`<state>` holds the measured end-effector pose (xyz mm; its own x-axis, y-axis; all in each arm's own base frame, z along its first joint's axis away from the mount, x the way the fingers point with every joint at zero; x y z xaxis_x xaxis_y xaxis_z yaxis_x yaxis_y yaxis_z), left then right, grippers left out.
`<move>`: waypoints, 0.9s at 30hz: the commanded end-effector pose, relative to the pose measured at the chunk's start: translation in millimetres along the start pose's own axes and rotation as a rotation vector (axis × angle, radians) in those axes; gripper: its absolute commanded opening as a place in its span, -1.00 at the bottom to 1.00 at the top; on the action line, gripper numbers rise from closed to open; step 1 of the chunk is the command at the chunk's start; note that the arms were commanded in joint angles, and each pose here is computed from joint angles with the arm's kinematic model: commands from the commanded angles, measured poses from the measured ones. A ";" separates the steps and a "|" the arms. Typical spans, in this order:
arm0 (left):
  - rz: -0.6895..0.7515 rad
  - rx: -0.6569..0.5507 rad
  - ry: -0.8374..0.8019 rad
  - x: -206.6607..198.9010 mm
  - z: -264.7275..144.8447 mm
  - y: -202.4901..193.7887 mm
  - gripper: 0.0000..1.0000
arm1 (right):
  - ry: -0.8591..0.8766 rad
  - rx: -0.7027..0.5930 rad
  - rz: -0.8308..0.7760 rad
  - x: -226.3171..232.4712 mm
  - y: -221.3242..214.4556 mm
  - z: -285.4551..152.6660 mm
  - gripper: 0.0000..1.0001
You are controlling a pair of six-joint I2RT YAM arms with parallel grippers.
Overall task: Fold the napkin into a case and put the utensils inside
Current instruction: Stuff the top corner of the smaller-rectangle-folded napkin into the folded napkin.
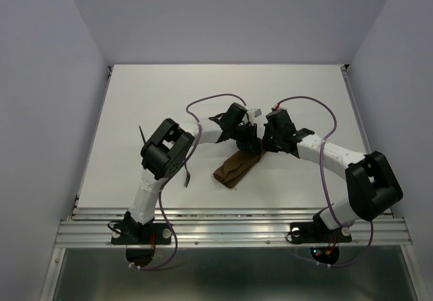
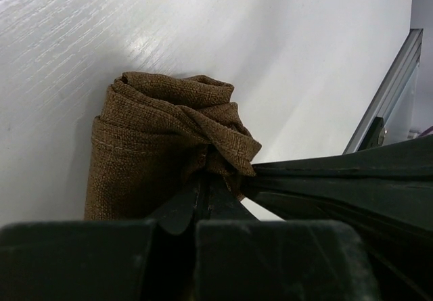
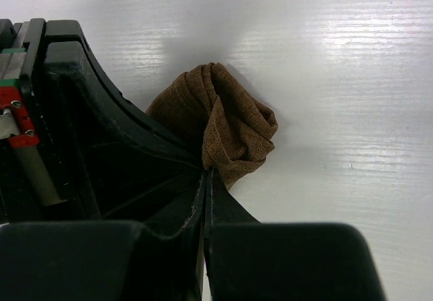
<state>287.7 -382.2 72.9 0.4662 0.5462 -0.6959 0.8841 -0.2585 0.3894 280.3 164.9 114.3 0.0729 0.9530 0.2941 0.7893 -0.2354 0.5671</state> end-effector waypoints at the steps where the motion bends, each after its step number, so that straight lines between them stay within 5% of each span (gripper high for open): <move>1: 0.003 0.003 0.047 4.3 9.8 -3.1 -1.00 | 0.118 -0.071 0.002 25.3 22.1 -5.4 -0.99; 11: 0.042 -0.023 0.051 -10.7 8.1 6.0 -1.00 | 0.125 -0.058 0.009 24.5 17.8 -3.6 -0.99; 21: 0.093 -0.151 0.051 -22.0 -54.7 31.4 -1.00 | 0.094 -0.079 0.003 17.1 17.0 -10.0 -0.99; 27: 0.082 -0.135 0.038 -16.5 -49.7 33.7 -1.00 | 0.096 -0.072 0.002 18.9 17.7 -7.5 -0.99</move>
<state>306.7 -357.3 107.1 0.4834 0.6002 -0.6373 0.8600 -0.1897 0.4737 281.4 170.3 117.6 0.0488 0.9431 0.3290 0.7896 -0.2382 0.5655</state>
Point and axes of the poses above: each gripper's point midway between its finger pads, its own z axis out along the fingers, its own x axis along the line the jaws close on, y = z × x, the point moved 6 cm from there along -z, back along the fingers, and after that the axes turned 2 degrees about z, right-handed, at the moved point
